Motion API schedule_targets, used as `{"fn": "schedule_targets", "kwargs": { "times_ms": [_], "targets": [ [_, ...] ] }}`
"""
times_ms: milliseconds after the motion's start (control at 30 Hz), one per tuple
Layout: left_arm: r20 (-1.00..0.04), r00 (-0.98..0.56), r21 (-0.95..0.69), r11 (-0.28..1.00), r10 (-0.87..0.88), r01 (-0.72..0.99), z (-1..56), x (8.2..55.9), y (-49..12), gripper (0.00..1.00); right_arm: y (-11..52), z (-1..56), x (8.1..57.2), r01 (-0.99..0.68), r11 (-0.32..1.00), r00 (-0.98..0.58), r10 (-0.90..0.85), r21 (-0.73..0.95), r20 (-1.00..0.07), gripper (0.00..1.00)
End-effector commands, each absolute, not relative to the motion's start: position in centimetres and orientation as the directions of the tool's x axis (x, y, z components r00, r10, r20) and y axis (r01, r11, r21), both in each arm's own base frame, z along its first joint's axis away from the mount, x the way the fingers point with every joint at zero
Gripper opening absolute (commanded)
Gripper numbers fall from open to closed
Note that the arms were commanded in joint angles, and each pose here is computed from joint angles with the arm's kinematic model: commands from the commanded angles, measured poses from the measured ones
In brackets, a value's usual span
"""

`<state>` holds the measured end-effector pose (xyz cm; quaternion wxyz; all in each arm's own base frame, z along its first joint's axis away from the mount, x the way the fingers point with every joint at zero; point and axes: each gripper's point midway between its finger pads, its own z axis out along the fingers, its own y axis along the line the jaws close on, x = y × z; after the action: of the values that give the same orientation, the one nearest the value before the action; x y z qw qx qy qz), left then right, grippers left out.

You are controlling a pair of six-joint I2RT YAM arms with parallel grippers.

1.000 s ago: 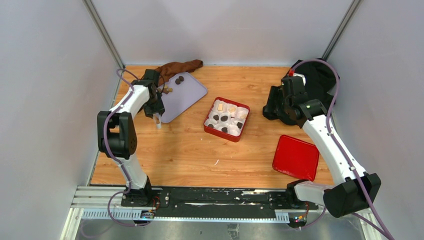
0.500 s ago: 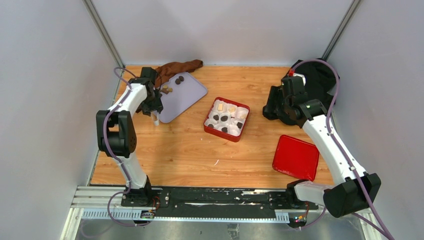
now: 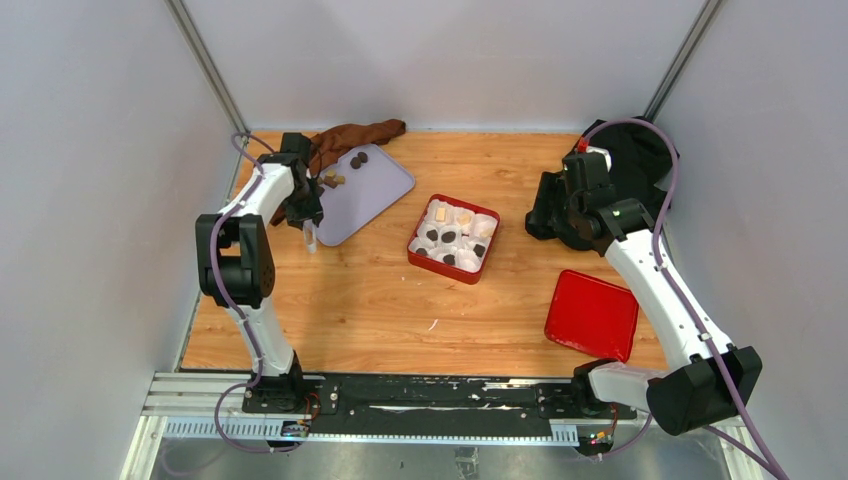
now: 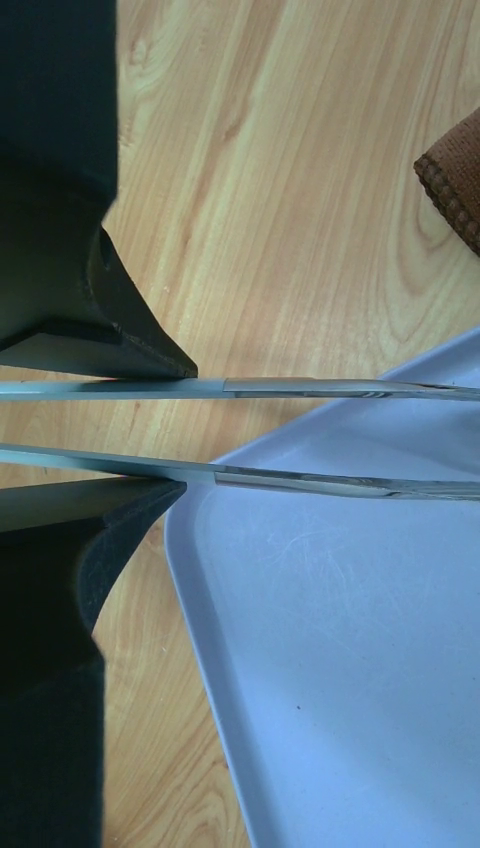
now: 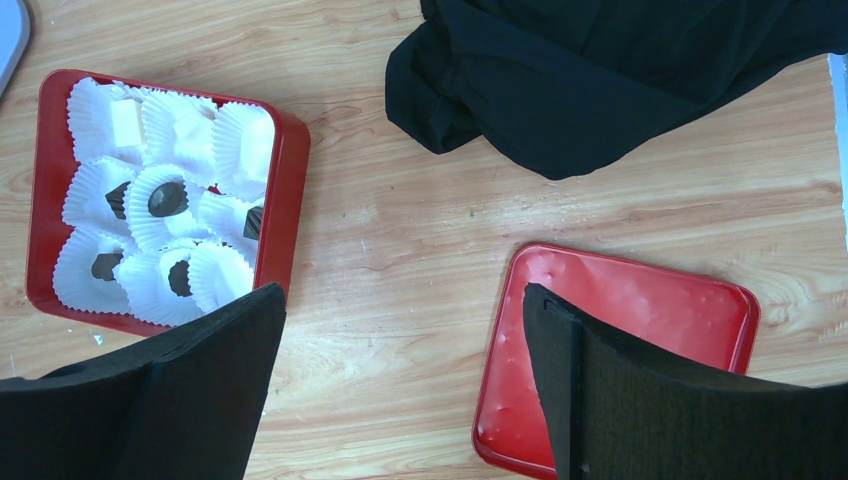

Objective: Pack the chocolate

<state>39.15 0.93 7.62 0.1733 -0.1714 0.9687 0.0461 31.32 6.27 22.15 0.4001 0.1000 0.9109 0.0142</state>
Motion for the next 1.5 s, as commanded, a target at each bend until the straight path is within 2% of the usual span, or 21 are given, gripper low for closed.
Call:
{"fn": "schedule_targets", "kwargs": {
  "times_ms": [0,100,467,633,733,867,1000,1200,1467],
  "targets": [
    [-0.367,-0.879,0.016,0.943,-0.304,-0.333,8.4,39.5,1.0,0.08,5.7,22.1,31.0,0.191,0.977,-0.666,0.198,0.092,-0.720,0.92],
    [-0.365,-0.884,0.000,0.949,-0.293,-0.315,9.0,39.1,0.7,0.00,5.8,22.2,31.0,0.189,0.977,-0.666,0.199,0.095,-0.719,0.92],
    [-0.440,-0.879,-0.071,0.983,-0.183,-0.169,13.3,36.3,-1.9,0.00,6.0,22.0,31.4,0.190,0.977,-0.670,0.203,0.099,-0.714,0.92],
    [-0.470,-0.878,-0.085,0.995,-0.087,-0.053,15.0,34.7,-5.0,0.00,6.3,22.0,31.8,0.184,0.977,-0.668,0.206,0.110,-0.715,0.92],
    [-0.496,-0.868,-0.125,0.989,0.005,0.077,16.1,33.6,-8.6,0.00,6.4,22.0,31.9,0.183,0.977,-0.668,0.207,0.112,-0.715,0.92],
    [-0.524,-0.827,-0.169,0.927,0.204,0.336,17.4,30.7,-15.4,0.00,6.3,22.0,31.9,0.186,0.976,-0.664,0.209,0.112,-0.718,0.92],
    [-0.509,-0.781,-0.196,0.834,0.362,0.515,17.0,27.2,-20.7,0.00,6.2,22.0,31.8,0.189,0.975,-0.662,0.211,0.112,-0.719,0.92],
    [-0.441,-0.749,-0.246,0.736,0.495,0.631,14.9,23.7,-25.3,0.00,6.0,22.2,31.3,0.195,0.974,-0.657,0.214,0.112,-0.723,0.92],
    [-0.402,-0.720,-0.265,0.681,0.566,0.683,13.5,22.4,-28.5,0.00,5.7,22.0,30.8,0.204,0.973,-0.660,0.216,0.104,-0.719,0.92]
  ]
}}
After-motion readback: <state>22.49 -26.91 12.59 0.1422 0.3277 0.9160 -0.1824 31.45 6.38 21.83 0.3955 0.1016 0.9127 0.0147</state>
